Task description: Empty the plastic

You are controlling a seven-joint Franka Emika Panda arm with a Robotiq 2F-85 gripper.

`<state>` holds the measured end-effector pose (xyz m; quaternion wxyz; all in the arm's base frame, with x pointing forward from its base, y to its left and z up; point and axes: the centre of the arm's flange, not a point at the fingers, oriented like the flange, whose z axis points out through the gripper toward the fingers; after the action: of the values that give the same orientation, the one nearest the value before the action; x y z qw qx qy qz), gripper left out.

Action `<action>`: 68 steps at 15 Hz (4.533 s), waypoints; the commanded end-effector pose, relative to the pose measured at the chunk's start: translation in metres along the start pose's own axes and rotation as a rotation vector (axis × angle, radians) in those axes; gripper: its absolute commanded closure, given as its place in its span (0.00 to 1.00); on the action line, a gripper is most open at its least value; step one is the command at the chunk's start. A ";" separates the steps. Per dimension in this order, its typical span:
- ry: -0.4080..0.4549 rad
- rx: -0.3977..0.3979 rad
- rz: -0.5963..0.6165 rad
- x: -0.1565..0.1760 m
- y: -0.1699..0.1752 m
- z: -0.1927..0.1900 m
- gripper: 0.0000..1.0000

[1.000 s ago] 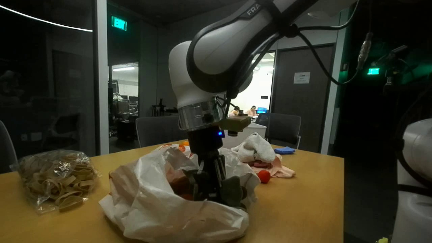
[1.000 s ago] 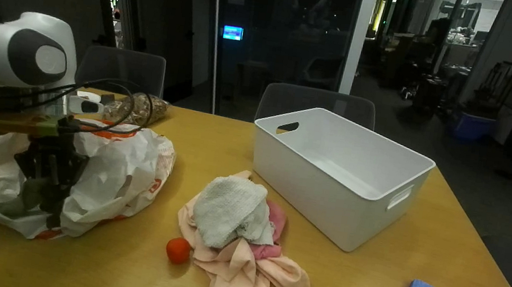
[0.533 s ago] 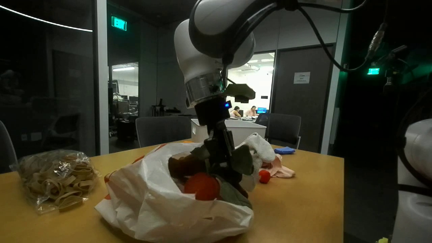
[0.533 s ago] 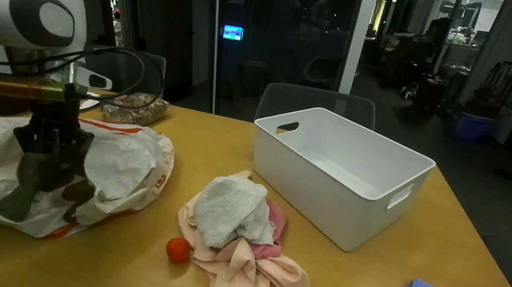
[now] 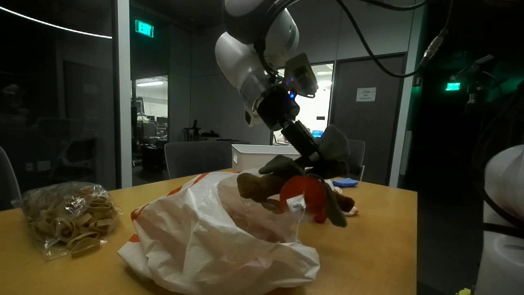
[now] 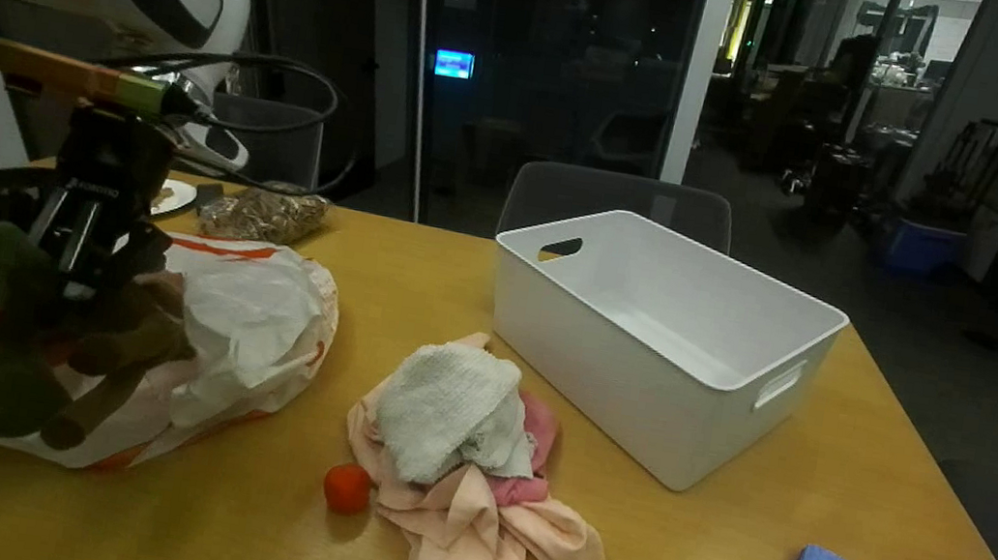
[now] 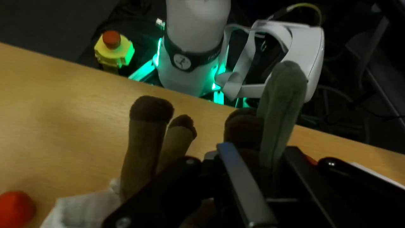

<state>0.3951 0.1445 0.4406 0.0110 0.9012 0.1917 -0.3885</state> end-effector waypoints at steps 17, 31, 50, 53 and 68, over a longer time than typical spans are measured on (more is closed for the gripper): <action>-0.191 -0.457 0.612 -0.097 0.100 -0.050 0.87; 0.495 -0.815 0.327 0.027 0.038 -0.169 0.87; 0.529 -0.904 0.025 0.138 0.059 -0.221 0.23; 0.534 -0.848 0.066 0.110 0.054 -0.212 0.01; 0.593 -0.303 -0.040 -0.138 0.032 -0.097 0.00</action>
<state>0.4444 0.1154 0.5954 0.1141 0.9601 0.2211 -0.1276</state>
